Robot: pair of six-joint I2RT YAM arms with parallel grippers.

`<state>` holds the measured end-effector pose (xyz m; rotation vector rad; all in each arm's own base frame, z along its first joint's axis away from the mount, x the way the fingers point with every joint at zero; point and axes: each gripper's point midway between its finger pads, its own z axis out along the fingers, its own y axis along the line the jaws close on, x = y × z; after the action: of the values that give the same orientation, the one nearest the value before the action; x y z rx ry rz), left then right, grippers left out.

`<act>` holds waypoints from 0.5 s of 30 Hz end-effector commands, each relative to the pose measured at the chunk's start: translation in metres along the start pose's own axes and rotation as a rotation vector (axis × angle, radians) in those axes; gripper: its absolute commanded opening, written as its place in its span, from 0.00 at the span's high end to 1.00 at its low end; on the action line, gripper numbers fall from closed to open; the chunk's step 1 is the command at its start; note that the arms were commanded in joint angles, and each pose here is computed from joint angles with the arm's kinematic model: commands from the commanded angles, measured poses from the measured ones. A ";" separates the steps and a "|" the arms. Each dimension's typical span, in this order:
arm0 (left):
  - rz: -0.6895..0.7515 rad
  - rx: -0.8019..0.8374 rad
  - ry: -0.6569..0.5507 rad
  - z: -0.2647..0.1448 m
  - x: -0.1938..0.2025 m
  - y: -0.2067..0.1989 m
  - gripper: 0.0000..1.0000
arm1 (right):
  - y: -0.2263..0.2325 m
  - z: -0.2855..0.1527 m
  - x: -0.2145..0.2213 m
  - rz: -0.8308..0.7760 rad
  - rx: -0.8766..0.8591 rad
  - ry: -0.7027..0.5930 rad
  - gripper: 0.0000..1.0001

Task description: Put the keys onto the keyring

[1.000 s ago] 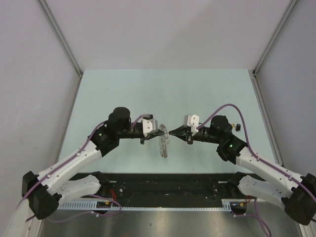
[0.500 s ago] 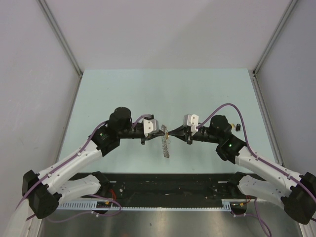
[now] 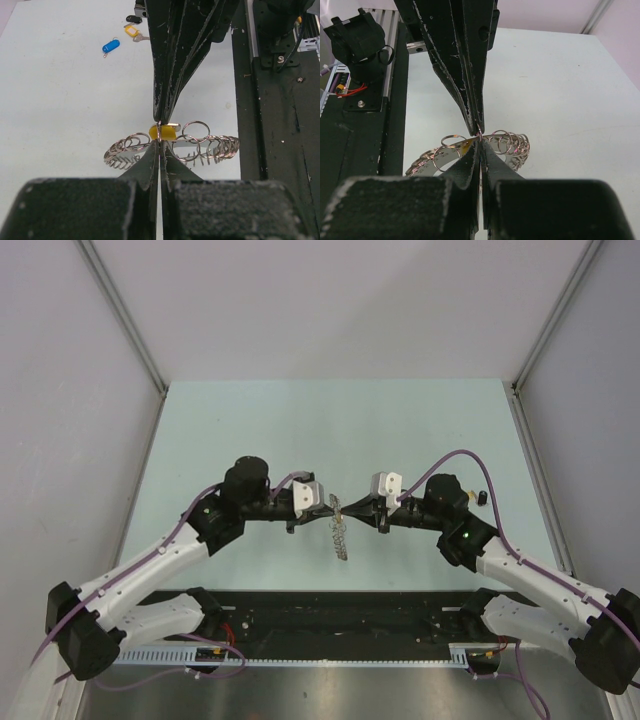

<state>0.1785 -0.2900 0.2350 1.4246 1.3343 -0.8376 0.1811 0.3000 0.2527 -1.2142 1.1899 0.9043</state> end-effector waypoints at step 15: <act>0.015 0.038 0.024 0.008 -0.011 -0.001 0.99 | -0.003 0.002 -0.019 -0.058 0.012 -0.041 1.00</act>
<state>0.1780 -0.2931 0.2269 1.4563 1.3825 -0.8444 0.1801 0.2991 0.2455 -1.2240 1.2166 0.9025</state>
